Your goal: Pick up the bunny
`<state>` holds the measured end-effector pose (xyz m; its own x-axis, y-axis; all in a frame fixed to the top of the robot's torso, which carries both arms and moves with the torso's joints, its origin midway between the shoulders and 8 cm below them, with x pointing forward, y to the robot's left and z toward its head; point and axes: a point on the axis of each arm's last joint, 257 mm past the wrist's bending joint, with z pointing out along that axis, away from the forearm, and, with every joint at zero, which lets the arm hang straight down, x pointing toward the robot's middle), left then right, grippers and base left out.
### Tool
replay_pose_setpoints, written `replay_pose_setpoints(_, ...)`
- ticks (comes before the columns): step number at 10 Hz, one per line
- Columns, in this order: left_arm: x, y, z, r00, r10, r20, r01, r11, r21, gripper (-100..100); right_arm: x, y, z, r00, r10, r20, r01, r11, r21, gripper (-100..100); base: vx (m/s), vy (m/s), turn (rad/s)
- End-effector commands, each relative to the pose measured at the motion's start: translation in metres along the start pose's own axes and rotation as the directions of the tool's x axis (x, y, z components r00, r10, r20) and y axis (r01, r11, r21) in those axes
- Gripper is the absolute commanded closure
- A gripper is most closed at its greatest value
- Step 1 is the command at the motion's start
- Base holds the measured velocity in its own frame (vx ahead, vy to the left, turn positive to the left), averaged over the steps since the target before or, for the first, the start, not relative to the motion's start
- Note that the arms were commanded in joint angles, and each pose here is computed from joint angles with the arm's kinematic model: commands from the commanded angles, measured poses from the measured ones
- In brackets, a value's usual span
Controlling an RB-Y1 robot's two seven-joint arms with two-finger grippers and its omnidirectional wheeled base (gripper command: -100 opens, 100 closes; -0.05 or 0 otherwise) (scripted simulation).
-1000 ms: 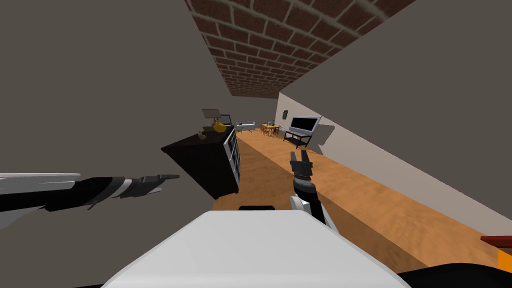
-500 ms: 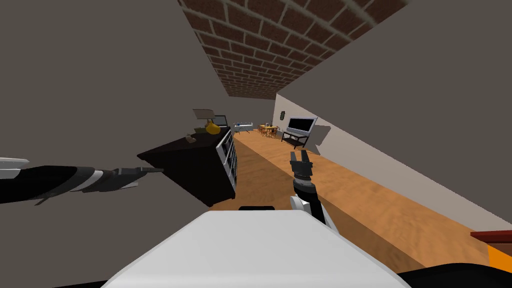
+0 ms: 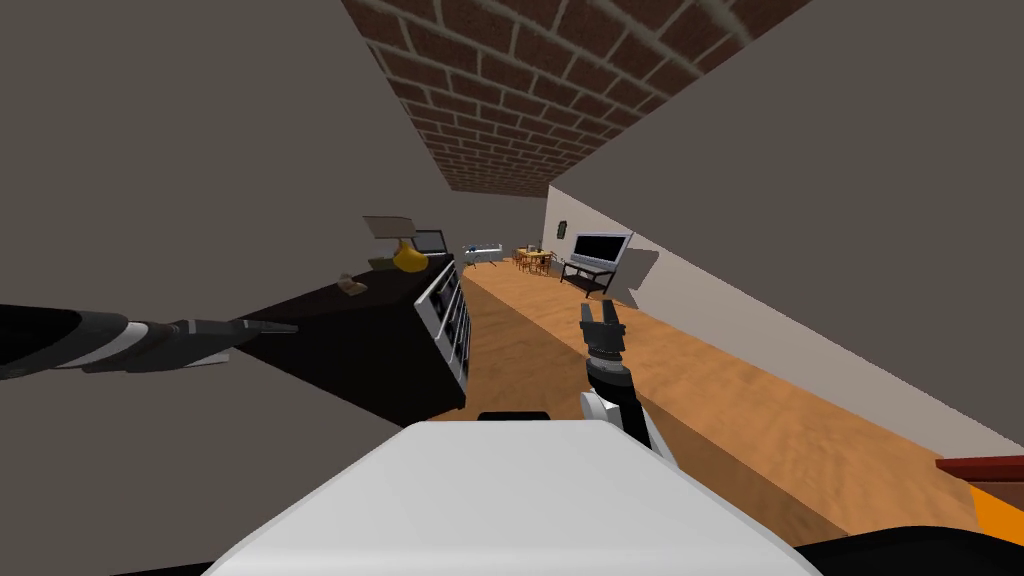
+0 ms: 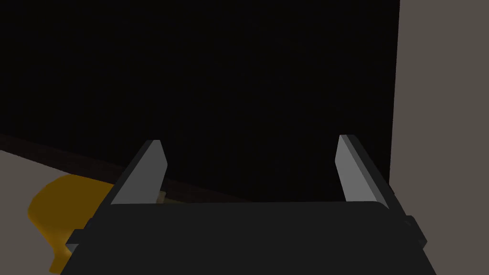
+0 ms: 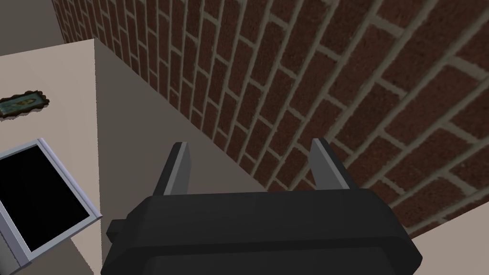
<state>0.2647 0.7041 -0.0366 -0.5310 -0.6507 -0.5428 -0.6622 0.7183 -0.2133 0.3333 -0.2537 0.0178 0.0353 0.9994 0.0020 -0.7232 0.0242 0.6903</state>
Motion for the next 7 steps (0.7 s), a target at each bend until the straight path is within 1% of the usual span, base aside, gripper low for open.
replay_pose_setpoints(1, -0.013, 0.002, -0.012, 1.0, -0.002, 0.025, 0.003, 1.0, -0.019, -100, 0.0, 0.0, 0.0, 1.0, 0.0, 0.0, 0.0, 1.0, 0.0, 0, 0.162, -0.038, -0.043)
replay_pose_setpoints(2, -0.029, 0.006, -0.029, 0.998, -0.006, 0.064, 0.009, 0.999, -0.049, -100, 0.0, 0.0, 0.0, 1.0, 0.0, 0.0, 0.0, 1.0, 0.0, 0, 0.16, -0.043, -0.075)
replay_pose_setpoints(3, -0.042, 0.011, -0.042, 0.996, -0.011, 0.093, 0.018, 0.997, -0.074, -100, 0.0, 0.0, 0.0, 1.0, 0.0, 0.0, 0.0, 1.0, 0.0, 0, 0.23, -0.041, -0.15)
replay_pose_setpoints(4, -0.052, 0.014, -0.055, 0.993, -0.012, 0.119, 0.024, 0.995, -0.097, -100, 0.0, 0.0, 0.0, 1.0, 0.0, 0.0, 0.0, 1.0, 0.0, 0, 0.31, 0.027, -0.146)
replay_pose_setpoints(5, -0.059, 0.017, -0.065, 0.99, -0.015, 0.137, 0.031, 0.993, -0.116, -100, 0.0, 0.0, 0.0, 1.0, 0.0, 0.0, 0.0, 1.0, 0.0, 0, 0.285, 0.049, -0.101)
replay_pose_setpoints(6, -0.064, 0.021, -0.072, 0.988, -0.017, 0.15, 0.037, 0.991, -0.131, -100, 0.0, 0.0, 0.0, 1.0, 0.0, 0.0, 0.0, 1.0, 0.0, 0, 0.269, 0.049, -0.081)
replay_pose_setpoints(7, -0.067, 0.023, -0.077, 0.987, -0.019, 0.16, 0.042, 0.989, -0.141, -100, 0.0, 0.0, 0.0, 1.0, 0.0, 0.0, 0.0, 1.0, 0.0, 0, 0.218, 0.043, -0.068)
